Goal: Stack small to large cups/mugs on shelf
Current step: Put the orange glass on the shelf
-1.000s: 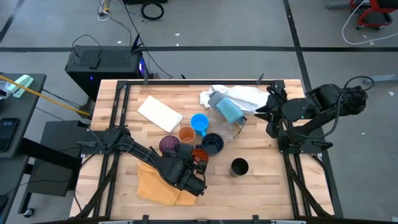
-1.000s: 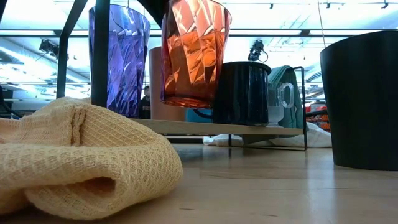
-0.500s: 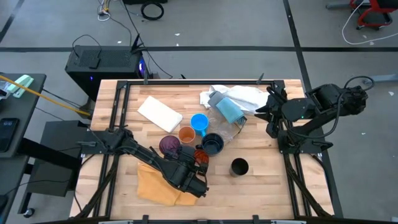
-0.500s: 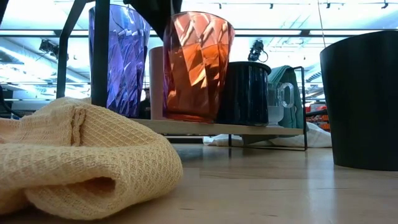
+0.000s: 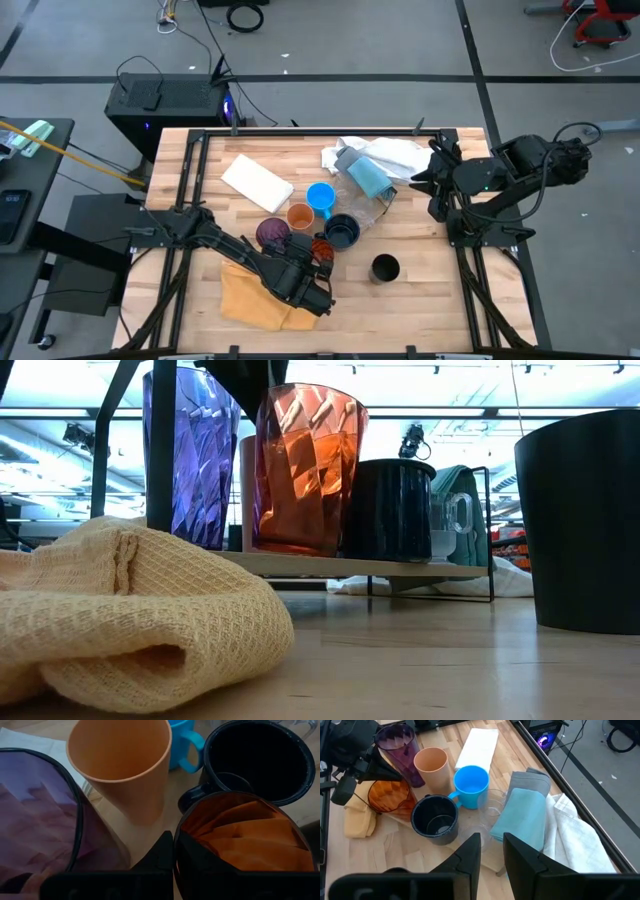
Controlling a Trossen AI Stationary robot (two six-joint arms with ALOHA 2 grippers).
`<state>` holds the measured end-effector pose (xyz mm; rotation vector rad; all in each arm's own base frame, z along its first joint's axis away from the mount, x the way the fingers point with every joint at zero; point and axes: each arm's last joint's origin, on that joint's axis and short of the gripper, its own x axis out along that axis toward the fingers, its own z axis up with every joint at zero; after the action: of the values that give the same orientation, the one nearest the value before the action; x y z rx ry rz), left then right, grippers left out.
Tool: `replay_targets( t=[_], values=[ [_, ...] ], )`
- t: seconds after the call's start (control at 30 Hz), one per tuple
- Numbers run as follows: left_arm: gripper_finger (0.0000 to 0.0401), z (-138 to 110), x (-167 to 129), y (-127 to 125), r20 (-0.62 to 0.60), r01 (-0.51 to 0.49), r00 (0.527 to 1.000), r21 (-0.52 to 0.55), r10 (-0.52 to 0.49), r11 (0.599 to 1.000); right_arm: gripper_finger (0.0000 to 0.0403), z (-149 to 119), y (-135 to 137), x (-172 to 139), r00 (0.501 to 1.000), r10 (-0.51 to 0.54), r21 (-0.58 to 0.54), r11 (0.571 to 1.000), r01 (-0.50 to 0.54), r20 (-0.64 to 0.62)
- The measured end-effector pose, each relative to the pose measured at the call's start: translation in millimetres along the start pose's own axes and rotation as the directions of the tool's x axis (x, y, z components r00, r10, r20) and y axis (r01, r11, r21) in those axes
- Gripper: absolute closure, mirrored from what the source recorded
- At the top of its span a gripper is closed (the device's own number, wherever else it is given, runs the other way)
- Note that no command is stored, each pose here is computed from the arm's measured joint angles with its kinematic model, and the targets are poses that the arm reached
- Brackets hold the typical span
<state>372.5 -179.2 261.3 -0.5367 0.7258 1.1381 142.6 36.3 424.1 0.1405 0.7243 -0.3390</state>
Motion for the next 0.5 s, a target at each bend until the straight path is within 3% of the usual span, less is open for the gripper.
replay_targets(
  t=[0.3,0.5],
  values=[
    [0.0357,0.4,0.5,0.1,-0.006,-0.003,1.000,0.003,0.003,1.000,0.0314,-0.1,0.3,0.0,1.000,0.008,0.000,1.000,-0.008,-0.005],
    [0.0374,0.7,0.6,0.1,0.000,-0.003,1.000,0.011,0.003,1.000,0.0314,-0.1,0.3,0.0,1.000,0.008,0.000,1.000,-0.008,-0.005]
  ],
)
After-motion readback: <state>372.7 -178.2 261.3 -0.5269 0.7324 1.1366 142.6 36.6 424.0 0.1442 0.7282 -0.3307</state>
